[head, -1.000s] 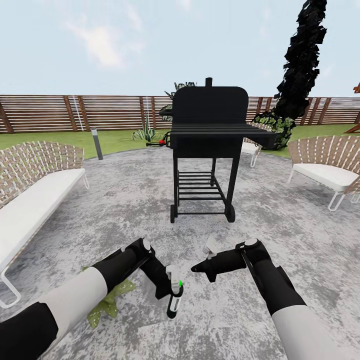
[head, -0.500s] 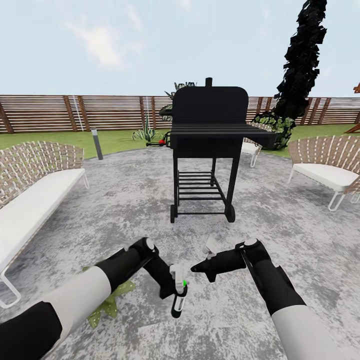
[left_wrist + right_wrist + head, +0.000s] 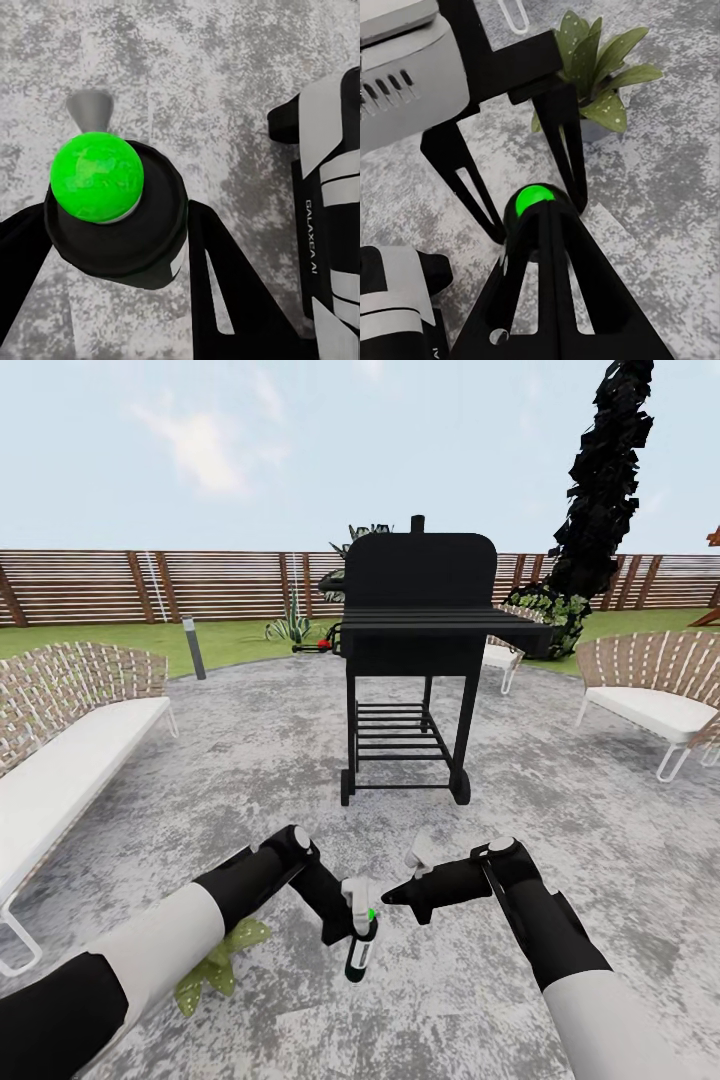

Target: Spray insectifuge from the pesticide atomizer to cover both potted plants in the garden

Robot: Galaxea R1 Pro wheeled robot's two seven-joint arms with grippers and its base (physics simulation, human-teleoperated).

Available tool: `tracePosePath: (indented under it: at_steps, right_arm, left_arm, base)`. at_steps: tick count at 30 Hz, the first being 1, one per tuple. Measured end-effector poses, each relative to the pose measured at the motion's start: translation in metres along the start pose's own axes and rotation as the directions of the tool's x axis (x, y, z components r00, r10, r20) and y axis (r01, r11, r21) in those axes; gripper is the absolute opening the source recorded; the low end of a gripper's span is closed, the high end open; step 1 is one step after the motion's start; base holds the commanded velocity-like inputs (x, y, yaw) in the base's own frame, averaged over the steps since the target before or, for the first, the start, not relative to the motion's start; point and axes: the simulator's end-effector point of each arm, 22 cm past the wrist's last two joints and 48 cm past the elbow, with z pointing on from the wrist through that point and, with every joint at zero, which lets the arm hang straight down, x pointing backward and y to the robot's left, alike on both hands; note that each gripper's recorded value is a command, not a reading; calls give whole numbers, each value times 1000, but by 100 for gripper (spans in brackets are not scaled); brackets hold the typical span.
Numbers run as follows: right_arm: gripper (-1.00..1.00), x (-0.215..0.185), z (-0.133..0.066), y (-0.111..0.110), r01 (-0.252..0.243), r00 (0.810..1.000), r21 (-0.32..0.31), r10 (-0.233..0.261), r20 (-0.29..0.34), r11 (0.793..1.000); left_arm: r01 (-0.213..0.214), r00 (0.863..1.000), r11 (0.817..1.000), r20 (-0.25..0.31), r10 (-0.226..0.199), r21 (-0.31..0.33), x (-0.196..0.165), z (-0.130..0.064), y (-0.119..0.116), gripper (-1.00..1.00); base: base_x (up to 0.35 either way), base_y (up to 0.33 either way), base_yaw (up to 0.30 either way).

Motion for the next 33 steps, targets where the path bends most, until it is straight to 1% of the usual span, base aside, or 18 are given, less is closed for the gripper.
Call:
tracePosePath:
  at_steps: [3,9,26,33]
  right_arm:
    - [-100,0,0,0,1,1000,0,-1,0,1000]
    - [-100,0,0,0,0,1000,0,0,0,1000]
    - [-100,0,0,0,0,1000,1,0,-1,1000]
    - [-100,1,0,-1,-1,1000,2,1,-1,1000]
  left_arm:
    - [22,1000,1000,-8,-22,-2,1,-1,1,-100]
    - [28,1000,1000,-10,-28,-3,2,-1,1,-100]
    - [20,1000,1000,-4,-20,2,-3,1,-1,-100]
    - [5,1000,1000,6,-5,12,-15,6,-6,-100]
  base:
    - [0,0,0]
    - [0,0,0]
    - [0,0,0]
    - [0,0,0]
